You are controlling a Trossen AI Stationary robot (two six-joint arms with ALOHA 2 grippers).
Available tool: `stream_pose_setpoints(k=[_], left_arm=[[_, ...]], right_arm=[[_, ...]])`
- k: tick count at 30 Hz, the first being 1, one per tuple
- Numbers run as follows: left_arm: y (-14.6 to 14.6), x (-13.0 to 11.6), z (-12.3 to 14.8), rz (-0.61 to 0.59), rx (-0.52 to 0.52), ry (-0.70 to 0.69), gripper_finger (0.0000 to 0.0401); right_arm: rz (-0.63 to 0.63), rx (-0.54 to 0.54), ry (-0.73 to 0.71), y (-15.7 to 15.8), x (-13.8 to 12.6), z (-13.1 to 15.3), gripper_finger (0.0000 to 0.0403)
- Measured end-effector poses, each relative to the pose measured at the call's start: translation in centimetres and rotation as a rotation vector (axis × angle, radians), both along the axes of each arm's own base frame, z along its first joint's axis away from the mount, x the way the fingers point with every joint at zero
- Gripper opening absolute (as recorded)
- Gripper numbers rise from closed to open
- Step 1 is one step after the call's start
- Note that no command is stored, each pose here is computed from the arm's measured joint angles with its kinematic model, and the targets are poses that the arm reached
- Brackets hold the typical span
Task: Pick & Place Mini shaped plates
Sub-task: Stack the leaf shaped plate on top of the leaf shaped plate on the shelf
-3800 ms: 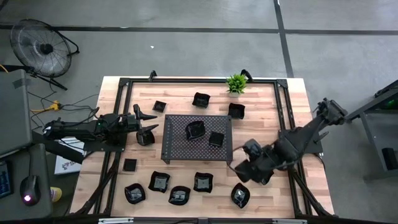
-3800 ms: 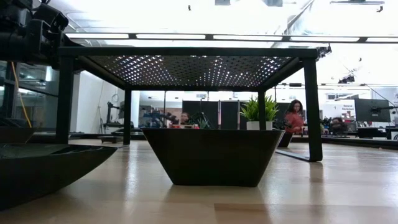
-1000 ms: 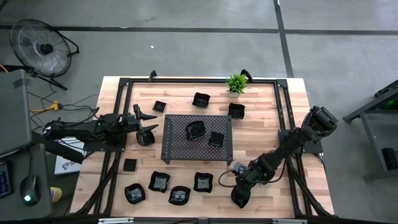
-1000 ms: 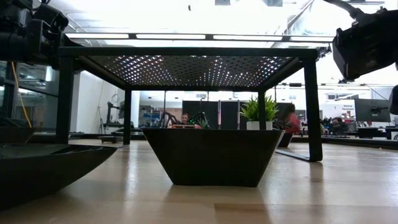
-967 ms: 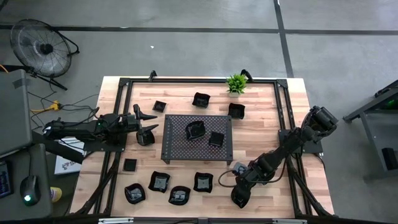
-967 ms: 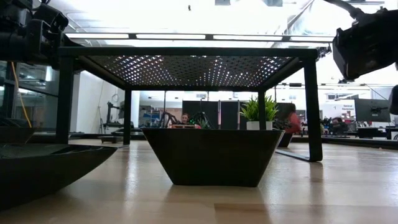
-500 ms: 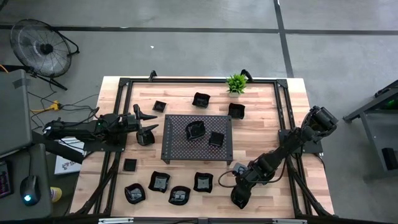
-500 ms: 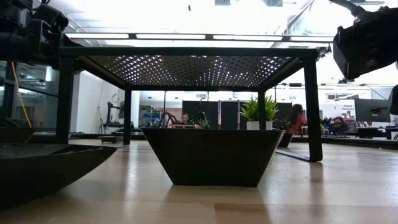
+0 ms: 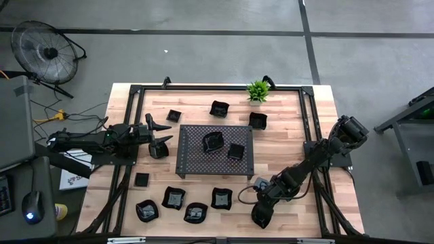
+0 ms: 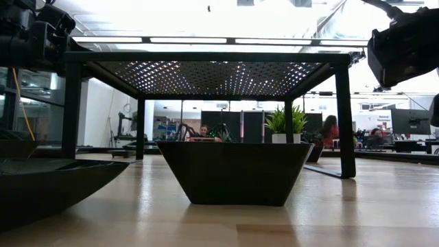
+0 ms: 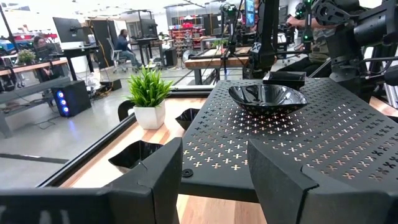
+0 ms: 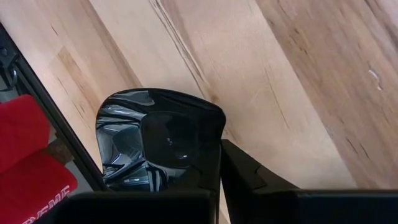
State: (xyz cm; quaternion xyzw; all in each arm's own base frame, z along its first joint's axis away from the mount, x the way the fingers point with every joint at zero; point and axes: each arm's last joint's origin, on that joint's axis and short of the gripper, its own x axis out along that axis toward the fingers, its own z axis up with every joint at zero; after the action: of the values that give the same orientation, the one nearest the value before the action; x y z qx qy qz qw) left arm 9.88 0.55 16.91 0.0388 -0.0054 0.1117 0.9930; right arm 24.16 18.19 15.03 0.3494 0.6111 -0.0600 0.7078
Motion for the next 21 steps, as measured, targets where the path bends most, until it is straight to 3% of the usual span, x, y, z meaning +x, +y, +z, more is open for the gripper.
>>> stream_pose_setpoints(k=[10,21], left_arm=[[0.0,0.0,0.0,0.0,0.0,0.0,0.0176],[0.0,0.0,0.0,0.0,0.0,0.0,0.0176]], right_arm=[[-0.012,0.023,-0.03,0.18,0.29,0.16,0.0008],[-0.019,0.02,-0.034,0.18,0.32,0.17,0.0087]])
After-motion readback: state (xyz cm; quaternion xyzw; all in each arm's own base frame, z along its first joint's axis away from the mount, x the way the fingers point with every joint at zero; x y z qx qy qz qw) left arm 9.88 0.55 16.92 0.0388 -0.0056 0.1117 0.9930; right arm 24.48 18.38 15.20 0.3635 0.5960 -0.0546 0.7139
